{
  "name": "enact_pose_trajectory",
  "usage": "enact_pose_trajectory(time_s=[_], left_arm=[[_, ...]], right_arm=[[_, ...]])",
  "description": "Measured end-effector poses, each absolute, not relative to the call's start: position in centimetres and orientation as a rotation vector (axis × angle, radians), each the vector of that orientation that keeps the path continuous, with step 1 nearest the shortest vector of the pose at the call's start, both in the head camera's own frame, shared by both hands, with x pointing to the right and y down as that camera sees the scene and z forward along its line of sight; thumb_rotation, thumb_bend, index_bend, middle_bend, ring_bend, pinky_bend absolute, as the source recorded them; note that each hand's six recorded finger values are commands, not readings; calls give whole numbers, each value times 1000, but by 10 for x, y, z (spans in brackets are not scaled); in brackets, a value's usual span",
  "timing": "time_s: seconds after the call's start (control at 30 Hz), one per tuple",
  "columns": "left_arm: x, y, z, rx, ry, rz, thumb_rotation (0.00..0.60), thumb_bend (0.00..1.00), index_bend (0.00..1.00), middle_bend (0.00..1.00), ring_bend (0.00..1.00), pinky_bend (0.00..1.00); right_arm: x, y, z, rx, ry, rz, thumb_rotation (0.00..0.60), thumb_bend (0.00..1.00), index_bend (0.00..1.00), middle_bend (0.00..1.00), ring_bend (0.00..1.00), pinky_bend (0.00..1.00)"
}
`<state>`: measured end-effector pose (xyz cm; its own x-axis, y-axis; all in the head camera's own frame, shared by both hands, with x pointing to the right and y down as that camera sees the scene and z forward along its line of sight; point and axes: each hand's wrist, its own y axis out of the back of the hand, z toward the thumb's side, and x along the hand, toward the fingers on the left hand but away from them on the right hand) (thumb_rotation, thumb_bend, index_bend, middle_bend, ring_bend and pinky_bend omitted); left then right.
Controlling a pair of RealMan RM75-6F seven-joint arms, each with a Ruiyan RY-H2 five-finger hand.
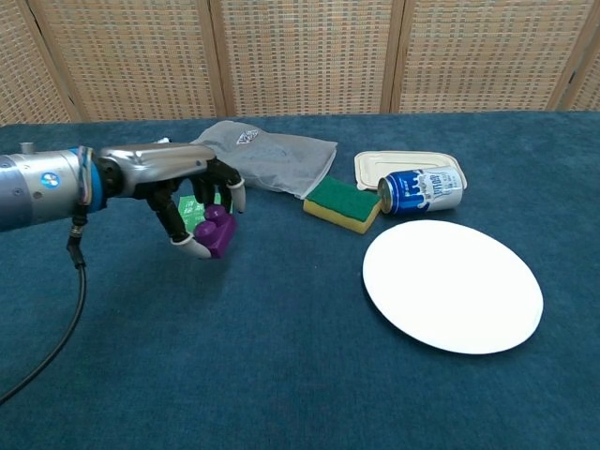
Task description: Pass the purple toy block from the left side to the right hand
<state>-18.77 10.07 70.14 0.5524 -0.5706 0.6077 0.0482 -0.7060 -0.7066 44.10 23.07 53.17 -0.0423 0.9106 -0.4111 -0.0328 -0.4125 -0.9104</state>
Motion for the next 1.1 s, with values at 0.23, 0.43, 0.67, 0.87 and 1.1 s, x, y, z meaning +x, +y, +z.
enact_pose_trajectory(time_s=[0.23,0.43,0.67,0.87,1.1], left_arm=[[-134,118,711,-2113,338,-1108,600,180,359,433,379,309],[-120,123,719,-2069,296,-1120,600,160,309,366,268,270],[-116,129,719,-2073,277,-1126,600,13,0,0,0,95],[-118,120,699,-2061,347,-1058,600,9,0,0,0,40],[-165,83,654,-1918,485,-1028,600,9,0,0,0,0]], right_arm=[[446,228,532,-1471,-988,1571,600,0,93,0,0,0],[447,227,531,-1476,-995,1571,600,0,95,0,0,0],[447,227,529,-1476,-997,1567,600,0,96,0,0,0],[447,228,529,-1474,-999,1566,600,0,96,0,0,0],[446,228,529,-1474,-991,1566,600,0,96,0,0,0]])
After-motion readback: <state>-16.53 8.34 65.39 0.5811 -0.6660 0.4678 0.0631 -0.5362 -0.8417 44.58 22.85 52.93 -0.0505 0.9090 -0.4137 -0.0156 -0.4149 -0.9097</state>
